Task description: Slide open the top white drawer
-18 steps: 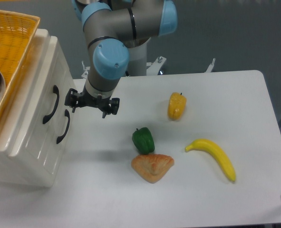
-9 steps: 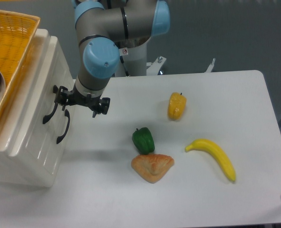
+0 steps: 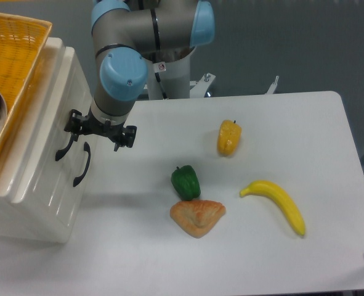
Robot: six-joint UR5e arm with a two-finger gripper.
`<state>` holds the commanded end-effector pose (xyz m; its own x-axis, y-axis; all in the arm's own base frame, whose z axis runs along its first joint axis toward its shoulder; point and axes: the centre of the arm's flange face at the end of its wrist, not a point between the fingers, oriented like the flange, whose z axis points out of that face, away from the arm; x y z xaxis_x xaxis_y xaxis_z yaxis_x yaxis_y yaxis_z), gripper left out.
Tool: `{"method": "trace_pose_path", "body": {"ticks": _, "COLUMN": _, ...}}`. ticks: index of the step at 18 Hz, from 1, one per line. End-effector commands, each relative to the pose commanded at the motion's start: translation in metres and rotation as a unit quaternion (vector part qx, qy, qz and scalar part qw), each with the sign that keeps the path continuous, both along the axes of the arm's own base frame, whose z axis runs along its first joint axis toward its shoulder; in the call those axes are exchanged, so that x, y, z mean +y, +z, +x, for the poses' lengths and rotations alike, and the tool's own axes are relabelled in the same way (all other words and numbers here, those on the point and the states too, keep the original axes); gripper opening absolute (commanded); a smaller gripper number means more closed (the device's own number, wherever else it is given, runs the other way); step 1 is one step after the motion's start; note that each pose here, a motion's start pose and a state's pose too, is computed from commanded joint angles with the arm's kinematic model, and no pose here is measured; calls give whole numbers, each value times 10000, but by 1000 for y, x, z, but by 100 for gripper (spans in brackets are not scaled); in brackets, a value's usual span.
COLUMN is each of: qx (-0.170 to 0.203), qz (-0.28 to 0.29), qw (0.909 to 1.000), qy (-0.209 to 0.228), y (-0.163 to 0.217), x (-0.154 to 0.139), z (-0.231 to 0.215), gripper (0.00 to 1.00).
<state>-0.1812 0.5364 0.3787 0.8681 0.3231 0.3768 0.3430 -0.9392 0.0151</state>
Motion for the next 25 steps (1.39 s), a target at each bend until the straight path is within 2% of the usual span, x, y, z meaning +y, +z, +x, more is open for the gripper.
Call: {"method": "trace_pose_path", "body": {"ticks": 25, "qx": -51, "qz": 7, "qw": 9999, "qy": -147, "y": 4, "x": 3, "z": 19, "gripper": 100}}
